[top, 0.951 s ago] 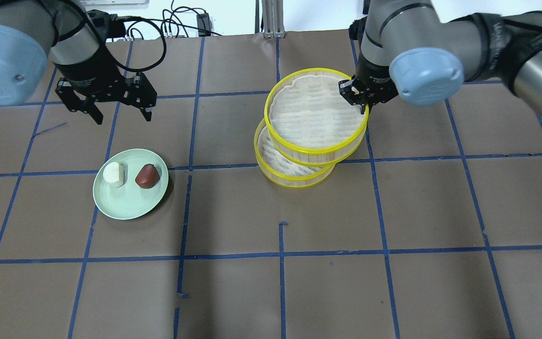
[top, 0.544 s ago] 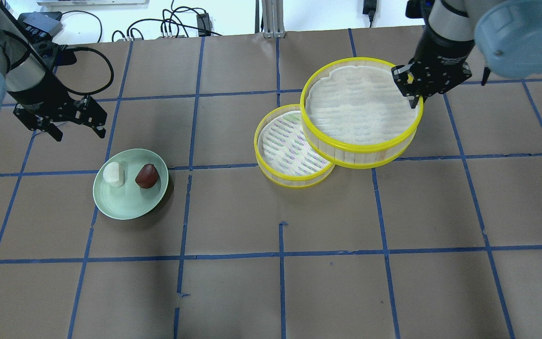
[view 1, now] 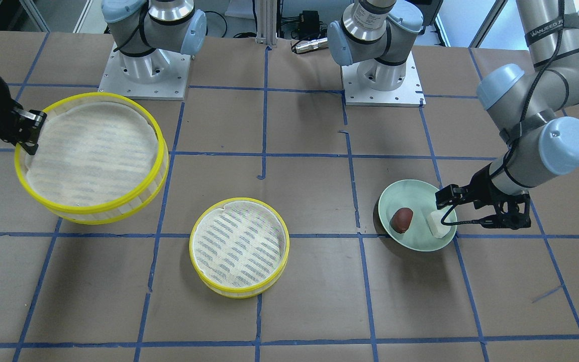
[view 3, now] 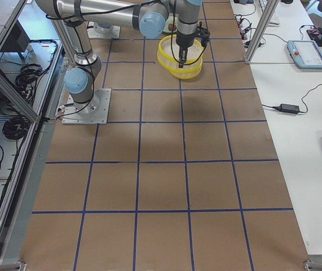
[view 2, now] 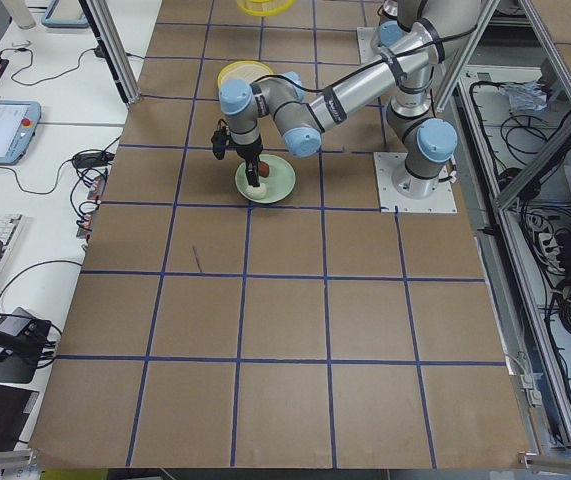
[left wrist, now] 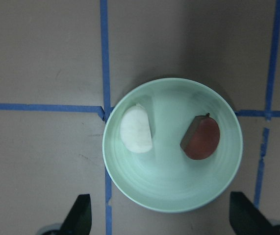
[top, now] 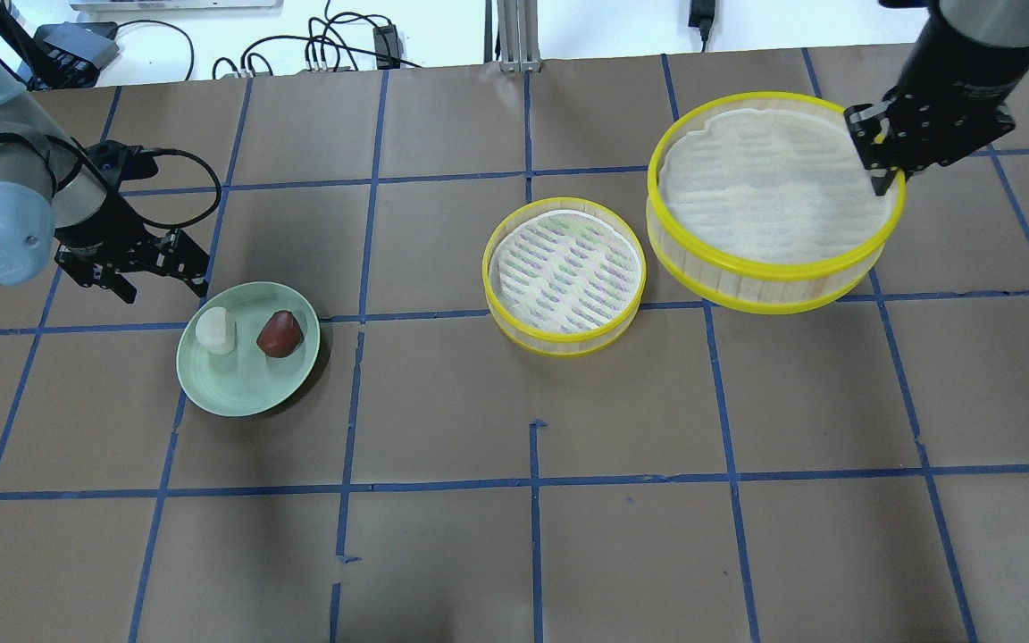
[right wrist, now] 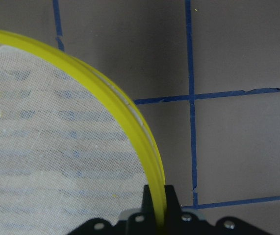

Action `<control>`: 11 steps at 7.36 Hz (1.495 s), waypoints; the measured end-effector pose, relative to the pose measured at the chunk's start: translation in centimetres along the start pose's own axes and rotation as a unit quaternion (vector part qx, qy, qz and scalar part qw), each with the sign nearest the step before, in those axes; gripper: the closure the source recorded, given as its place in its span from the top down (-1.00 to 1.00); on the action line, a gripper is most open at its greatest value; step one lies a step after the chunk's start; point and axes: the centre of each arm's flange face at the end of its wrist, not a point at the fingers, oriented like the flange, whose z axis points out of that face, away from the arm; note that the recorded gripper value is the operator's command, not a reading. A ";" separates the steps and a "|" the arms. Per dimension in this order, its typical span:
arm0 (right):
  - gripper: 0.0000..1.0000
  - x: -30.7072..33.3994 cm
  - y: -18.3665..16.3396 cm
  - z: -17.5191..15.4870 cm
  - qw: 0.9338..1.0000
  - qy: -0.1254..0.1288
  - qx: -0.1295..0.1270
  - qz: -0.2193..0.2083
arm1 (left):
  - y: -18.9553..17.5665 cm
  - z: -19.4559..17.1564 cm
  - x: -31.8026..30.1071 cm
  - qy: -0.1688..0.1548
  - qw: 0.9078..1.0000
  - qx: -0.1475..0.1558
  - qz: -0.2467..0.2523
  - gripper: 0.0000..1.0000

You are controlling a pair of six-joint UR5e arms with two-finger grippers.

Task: Place buns in different layers of steamer
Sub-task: 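Grasp the white bun on the green plate with the left gripper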

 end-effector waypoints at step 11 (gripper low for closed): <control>-0.78 1.6 0.3 -0.1 1.000 0.000 -0.004 0.001 | -2.6 2.0 0.7 -0.008 0.999 0.008 0.046 -0.75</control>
